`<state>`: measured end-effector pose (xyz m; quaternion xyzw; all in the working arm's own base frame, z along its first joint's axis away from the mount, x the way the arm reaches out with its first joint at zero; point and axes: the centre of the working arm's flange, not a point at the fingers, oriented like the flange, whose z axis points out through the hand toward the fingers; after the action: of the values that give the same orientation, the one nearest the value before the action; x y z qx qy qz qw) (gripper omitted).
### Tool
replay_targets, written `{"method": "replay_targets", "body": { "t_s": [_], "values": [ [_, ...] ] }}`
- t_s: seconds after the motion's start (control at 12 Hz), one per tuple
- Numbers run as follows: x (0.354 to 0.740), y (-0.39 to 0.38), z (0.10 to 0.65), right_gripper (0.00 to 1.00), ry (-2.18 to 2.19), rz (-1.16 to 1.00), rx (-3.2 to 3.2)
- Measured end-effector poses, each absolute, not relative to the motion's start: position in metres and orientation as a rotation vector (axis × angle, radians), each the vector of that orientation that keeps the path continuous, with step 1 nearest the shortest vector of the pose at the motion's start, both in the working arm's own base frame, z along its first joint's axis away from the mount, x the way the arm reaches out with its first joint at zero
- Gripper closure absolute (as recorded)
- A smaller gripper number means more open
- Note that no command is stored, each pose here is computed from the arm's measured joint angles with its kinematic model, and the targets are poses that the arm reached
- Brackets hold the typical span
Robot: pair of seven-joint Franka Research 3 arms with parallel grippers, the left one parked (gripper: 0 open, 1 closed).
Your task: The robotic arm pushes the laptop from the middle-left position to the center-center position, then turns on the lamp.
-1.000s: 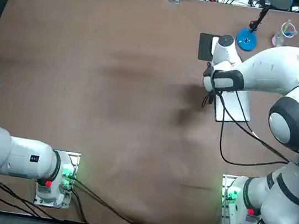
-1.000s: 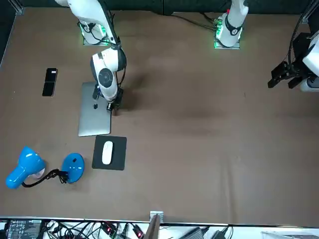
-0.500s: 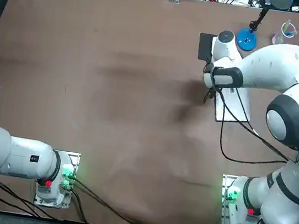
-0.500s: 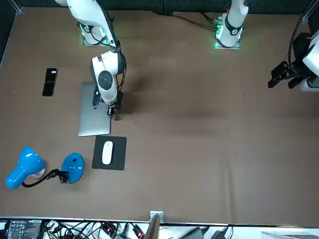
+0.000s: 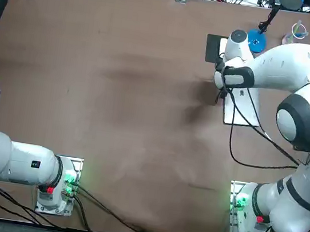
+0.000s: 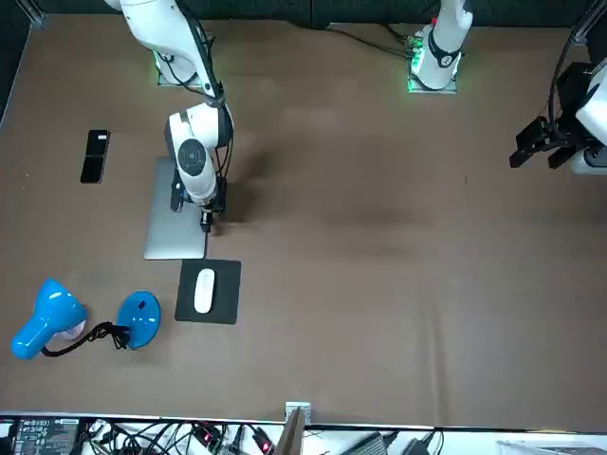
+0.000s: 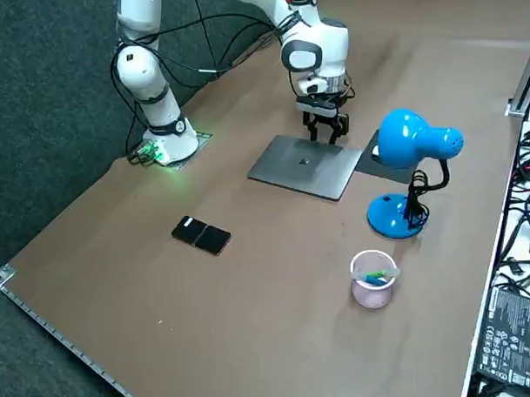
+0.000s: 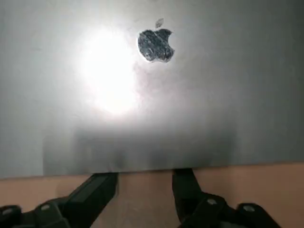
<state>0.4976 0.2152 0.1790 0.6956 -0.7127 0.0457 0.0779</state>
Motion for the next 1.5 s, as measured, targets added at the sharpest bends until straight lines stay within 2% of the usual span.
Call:
{"method": "replay_targets", "body": {
  "t_s": [1.5],
  "values": [
    [0.498,0.186,0.177,0.20,-2.086,0.096,2.056]
  ]
}}
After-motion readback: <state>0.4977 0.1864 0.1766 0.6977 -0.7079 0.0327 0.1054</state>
